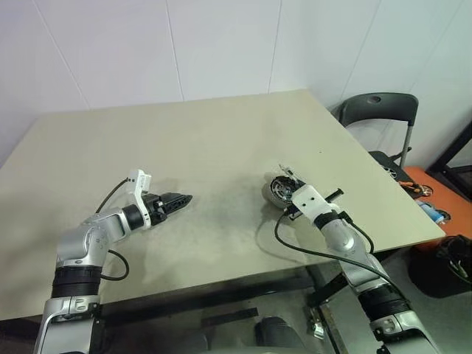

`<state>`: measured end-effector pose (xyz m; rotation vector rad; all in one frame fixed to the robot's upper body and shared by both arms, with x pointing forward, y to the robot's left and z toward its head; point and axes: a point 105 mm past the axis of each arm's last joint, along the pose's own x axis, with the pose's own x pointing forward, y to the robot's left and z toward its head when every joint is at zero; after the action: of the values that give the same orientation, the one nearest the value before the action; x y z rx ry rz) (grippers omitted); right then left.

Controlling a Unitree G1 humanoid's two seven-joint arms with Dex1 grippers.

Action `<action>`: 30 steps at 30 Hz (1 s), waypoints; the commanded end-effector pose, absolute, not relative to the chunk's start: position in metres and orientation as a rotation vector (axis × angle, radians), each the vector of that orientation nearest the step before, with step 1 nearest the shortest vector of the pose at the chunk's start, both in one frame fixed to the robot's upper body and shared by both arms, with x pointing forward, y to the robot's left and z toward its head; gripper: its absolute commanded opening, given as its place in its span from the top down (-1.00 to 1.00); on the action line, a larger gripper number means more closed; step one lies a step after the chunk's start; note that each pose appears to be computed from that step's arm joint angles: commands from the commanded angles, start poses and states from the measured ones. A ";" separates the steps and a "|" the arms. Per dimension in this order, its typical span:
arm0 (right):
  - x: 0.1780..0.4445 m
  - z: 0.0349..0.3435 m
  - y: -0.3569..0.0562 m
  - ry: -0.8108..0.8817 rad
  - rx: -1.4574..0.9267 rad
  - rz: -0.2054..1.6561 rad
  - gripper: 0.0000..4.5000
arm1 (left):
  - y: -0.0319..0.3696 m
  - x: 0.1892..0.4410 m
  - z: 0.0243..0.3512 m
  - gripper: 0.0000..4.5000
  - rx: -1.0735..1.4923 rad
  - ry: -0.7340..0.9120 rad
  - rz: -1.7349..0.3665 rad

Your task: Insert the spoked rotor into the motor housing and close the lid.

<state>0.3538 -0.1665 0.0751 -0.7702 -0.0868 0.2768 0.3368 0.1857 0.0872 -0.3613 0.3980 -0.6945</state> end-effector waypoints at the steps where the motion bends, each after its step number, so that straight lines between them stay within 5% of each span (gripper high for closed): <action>1: 0.342 0.069 -0.157 -0.124 -0.816 0.351 1.00 | 0.189 0.339 0.101 -0.36 -0.332 0.346 -0.699; 14: 0.326 0.086 -0.126 -0.395 -1.067 0.440 1.00 | 0.188 0.342 0.105 -0.36 -0.325 0.339 -0.706; 22: 0.340 0.067 -0.158 -0.306 -1.146 0.380 1.00 | 0.188 0.341 0.105 -0.36 -0.326 0.339 -0.705; 30: 0.335 0.053 -0.147 -0.290 -1.186 0.486 1.00 | 0.191 0.338 0.103 -0.36 -0.324 0.346 -0.698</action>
<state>0.3328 -0.1465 0.0539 -1.1579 -0.3004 0.4664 0.3359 0.1885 0.0875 -0.3526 0.4026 -0.6896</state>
